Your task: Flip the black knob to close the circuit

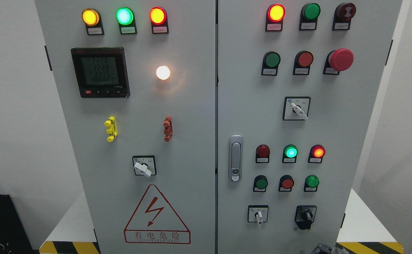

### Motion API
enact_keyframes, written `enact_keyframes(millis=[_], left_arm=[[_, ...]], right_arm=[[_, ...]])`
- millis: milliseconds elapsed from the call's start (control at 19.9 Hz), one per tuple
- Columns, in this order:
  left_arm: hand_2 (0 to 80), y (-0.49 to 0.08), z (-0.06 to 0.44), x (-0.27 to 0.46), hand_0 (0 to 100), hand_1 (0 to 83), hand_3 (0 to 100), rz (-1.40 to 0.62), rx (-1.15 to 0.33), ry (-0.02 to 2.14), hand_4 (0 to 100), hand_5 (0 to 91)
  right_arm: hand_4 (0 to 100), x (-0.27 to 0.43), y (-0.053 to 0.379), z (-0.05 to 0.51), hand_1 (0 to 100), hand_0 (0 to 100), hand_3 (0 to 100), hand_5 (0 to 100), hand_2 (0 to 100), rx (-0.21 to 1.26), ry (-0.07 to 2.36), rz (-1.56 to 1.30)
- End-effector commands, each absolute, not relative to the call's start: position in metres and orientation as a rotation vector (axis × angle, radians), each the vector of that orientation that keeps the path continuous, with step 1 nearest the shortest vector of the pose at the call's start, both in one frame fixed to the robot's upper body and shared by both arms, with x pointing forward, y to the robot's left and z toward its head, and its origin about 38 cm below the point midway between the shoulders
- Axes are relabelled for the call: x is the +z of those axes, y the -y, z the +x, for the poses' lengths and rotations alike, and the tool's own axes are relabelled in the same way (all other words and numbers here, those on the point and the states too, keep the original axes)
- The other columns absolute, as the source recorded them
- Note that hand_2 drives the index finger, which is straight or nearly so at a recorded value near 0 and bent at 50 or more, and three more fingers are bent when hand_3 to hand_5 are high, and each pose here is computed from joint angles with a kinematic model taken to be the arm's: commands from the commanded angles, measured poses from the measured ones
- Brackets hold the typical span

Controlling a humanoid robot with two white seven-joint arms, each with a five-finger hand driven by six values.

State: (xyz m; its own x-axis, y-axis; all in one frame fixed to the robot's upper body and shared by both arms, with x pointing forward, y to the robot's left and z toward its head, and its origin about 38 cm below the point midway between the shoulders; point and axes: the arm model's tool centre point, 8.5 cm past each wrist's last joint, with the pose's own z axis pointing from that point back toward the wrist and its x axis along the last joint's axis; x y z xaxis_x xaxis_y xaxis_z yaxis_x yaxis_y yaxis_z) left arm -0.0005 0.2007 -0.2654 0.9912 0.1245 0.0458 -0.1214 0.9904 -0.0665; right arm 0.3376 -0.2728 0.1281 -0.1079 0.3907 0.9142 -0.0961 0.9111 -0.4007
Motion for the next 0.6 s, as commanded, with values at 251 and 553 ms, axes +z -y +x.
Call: enact_keyframes(millis=[251,553], left_arm=[[0.0,-0.201,0.0,-0.265,12,55.6,0,-0.063,0.123,0.05,0,0.0],[0.0,-0.201,-0.001,-0.265,12,55.6,0,-0.063,0.123,0.049,0,0.0]], right_arm=[[0,0.148,0.321,0.238,0,0,0,0,0,-0.011,1.845,0.289],[0,0.137,0.314,0.227,0,0,0,0,0,0.018,1.802,0.329]])
